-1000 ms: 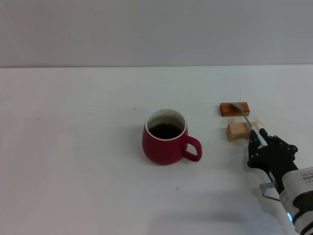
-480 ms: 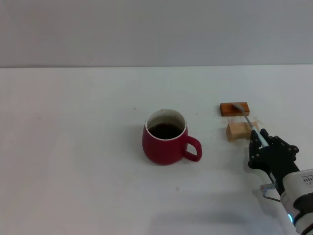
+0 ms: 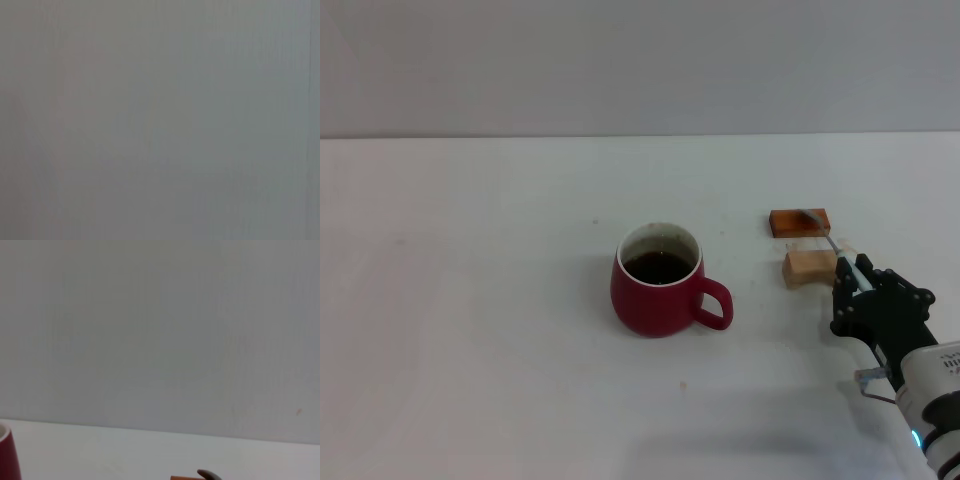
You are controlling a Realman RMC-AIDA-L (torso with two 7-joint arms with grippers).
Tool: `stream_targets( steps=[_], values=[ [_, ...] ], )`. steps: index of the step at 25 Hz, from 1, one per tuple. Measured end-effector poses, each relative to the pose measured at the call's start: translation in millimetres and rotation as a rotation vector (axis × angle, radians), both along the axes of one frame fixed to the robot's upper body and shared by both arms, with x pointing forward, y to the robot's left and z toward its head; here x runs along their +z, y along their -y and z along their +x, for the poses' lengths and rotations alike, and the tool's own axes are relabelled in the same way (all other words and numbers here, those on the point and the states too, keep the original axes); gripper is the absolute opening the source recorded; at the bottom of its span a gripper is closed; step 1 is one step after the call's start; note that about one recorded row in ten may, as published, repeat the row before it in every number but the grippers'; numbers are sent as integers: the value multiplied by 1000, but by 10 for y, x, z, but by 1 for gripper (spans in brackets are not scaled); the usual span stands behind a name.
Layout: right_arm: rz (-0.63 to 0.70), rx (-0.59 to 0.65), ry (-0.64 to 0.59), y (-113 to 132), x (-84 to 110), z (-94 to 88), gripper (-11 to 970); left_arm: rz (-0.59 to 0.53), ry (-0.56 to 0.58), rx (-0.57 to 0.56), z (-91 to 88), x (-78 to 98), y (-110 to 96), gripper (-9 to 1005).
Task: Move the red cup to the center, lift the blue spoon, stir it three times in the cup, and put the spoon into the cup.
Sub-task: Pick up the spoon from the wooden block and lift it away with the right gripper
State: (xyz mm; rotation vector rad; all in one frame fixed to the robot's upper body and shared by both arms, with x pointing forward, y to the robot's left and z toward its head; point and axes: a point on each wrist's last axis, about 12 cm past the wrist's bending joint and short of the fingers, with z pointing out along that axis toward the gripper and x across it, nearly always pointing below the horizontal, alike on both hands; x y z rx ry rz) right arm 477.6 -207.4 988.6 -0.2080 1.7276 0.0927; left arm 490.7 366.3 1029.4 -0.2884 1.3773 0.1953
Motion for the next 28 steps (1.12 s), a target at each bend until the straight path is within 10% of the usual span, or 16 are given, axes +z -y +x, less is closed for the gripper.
stream_targets(
  steps=[28],
  values=[
    [-8,2,31,-3,58,90,140,-9,-11,-3,46,-2,14,859]
  ],
)
